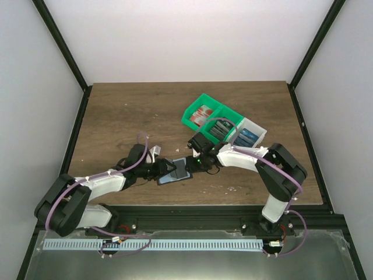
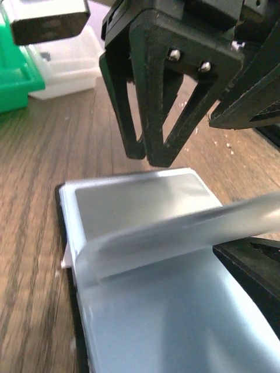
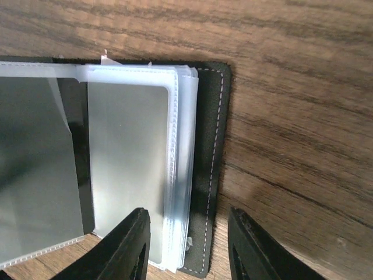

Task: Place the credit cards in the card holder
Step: Turn over the card slot in the card holder.

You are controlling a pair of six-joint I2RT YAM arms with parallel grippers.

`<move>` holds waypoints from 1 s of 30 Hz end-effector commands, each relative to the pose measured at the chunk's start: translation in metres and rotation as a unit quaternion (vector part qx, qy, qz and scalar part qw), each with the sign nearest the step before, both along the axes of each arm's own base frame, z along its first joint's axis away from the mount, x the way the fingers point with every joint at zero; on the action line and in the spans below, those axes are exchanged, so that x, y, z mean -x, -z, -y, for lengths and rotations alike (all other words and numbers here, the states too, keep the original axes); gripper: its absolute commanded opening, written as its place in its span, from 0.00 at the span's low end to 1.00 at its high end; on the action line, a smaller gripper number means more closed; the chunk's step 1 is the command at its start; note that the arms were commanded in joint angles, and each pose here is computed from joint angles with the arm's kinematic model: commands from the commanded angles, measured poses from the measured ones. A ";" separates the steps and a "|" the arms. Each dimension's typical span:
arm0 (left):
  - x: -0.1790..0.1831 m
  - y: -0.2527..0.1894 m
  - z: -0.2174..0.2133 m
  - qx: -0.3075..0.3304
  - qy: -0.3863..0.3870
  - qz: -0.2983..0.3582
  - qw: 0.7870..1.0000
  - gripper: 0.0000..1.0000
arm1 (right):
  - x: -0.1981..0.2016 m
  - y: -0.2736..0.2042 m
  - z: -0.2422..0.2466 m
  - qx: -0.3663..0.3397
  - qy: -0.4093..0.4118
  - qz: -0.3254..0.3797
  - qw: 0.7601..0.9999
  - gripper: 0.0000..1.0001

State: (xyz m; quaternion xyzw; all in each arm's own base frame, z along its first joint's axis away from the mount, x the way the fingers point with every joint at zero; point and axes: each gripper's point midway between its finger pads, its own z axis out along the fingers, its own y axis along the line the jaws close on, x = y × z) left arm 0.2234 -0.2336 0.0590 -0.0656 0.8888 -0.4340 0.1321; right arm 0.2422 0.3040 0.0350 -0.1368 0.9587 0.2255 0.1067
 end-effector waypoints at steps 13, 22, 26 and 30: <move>0.000 -0.018 0.035 0.107 0.068 0.008 0.992 0.61 | -0.039 -0.068 0.033 0.023 0.103 0.136 0.985 0.45; -0.017 -0.033 0.040 0.103 0.058 0.040 0.992 0.63 | -0.055 -0.110 0.071 0.043 0.116 0.191 0.974 0.50; -0.022 -0.052 0.026 0.066 0.034 0.090 0.993 0.66 | -0.069 -0.132 0.105 0.065 0.122 0.215 0.967 0.58; -0.024 -0.070 0.004 0.015 0.000 0.134 0.991 0.77 | -0.084 -0.141 0.148 0.063 0.156 0.197 0.966 0.60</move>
